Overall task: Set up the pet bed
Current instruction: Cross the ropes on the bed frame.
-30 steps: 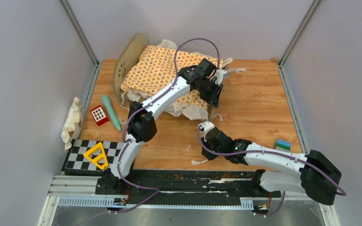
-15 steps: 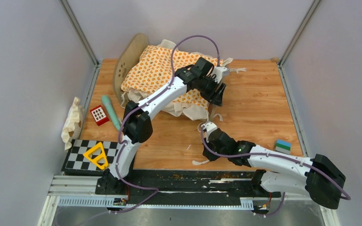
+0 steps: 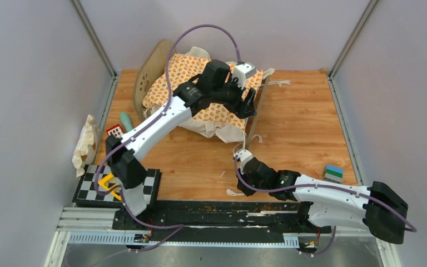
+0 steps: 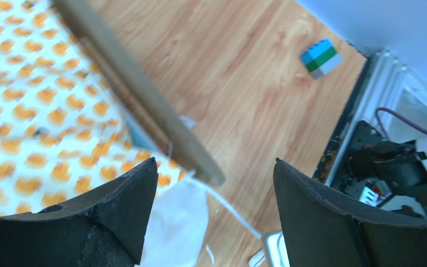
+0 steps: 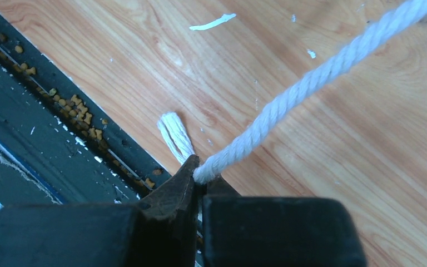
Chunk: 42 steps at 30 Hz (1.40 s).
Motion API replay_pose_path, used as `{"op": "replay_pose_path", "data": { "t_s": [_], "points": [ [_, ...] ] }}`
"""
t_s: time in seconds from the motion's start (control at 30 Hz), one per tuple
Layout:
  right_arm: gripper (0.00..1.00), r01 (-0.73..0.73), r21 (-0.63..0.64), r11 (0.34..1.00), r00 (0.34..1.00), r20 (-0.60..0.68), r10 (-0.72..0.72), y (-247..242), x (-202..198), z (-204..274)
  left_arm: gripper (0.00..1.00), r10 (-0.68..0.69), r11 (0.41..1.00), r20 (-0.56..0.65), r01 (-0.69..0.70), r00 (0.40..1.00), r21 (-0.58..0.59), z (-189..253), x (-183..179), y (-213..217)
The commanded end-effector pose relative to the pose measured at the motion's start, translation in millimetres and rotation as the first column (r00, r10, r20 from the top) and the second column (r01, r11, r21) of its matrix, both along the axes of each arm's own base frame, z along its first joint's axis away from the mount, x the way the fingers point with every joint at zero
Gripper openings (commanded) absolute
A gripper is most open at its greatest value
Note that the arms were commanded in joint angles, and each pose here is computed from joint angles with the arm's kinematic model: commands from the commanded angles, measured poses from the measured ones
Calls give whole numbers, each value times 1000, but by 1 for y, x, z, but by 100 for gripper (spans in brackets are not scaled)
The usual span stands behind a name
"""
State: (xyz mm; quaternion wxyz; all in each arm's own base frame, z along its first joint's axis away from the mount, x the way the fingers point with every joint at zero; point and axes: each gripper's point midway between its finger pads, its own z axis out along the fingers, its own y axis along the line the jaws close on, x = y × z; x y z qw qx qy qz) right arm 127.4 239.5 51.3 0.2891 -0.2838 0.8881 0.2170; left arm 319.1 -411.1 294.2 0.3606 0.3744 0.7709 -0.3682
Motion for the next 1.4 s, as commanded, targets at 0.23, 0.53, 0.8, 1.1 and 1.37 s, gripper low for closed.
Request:
{"op": "replay_pose_path", "data": {
  "t_s": [0.23,0.53,0.8,1.1,1.37],
  "points": [
    [0,-15,8,1000,1000,17,15,4,-15,8,84,507,857,185,-515,842,-7,-12,-26,160],
    [0,-29,15,999,998,-50,30,1,-32,12,58,439,897,1,-438,899,-53,-94,-92,177],
    [0,-93,44,995,992,-77,96,-7,-48,32,61,304,941,-32,-305,952,-144,-96,-110,143],
    [0,-178,110,978,976,-108,190,-2,-65,34,62,298,887,-77,-306,951,-347,-74,-114,113],
    [0,-212,169,963,967,-105,231,-3,-75,45,64,302,849,-131,-329,944,-414,-71,-103,96]
  ]
}}
